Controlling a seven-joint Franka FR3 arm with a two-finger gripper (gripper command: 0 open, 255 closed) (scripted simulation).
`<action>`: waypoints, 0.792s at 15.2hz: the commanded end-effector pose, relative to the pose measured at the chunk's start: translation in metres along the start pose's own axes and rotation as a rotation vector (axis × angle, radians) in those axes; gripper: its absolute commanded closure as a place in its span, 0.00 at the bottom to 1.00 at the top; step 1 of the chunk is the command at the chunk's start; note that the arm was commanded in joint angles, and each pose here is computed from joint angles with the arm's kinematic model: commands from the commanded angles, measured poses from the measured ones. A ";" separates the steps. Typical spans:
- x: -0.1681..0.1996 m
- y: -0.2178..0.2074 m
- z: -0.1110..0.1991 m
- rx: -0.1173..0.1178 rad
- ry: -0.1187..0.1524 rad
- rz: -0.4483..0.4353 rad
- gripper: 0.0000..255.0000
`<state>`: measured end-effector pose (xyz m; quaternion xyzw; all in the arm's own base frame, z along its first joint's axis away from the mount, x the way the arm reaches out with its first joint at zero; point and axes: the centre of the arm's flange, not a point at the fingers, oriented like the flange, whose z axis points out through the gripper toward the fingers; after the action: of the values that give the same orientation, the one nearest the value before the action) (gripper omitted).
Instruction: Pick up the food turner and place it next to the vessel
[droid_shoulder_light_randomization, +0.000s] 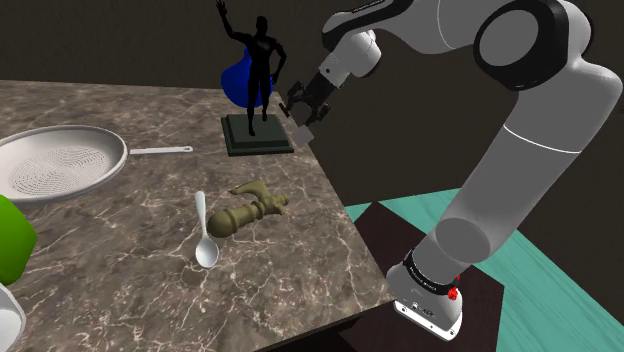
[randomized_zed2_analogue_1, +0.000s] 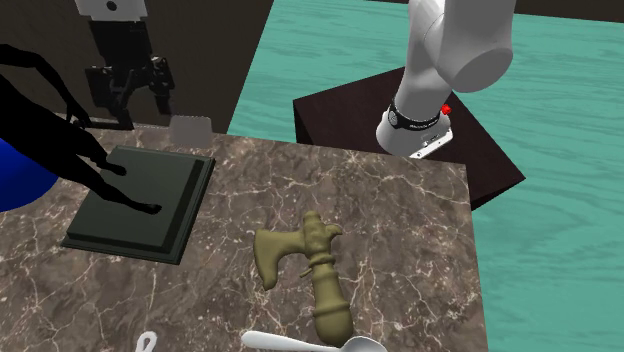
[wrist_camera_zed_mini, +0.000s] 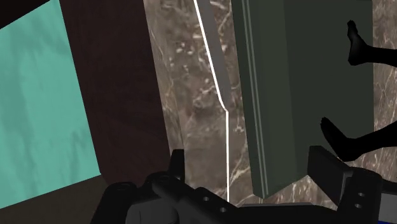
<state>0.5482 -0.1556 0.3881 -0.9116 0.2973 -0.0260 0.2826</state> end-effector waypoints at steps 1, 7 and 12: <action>0.000 0.000 -0.013 0.000 0.000 0.000 0.00; 0.000 0.000 -0.050 0.000 0.000 0.000 0.00; 0.000 0.000 -0.050 0.000 0.000 0.000 0.00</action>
<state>0.5375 -0.1806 0.4300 -0.9116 0.2973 -0.0260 0.2826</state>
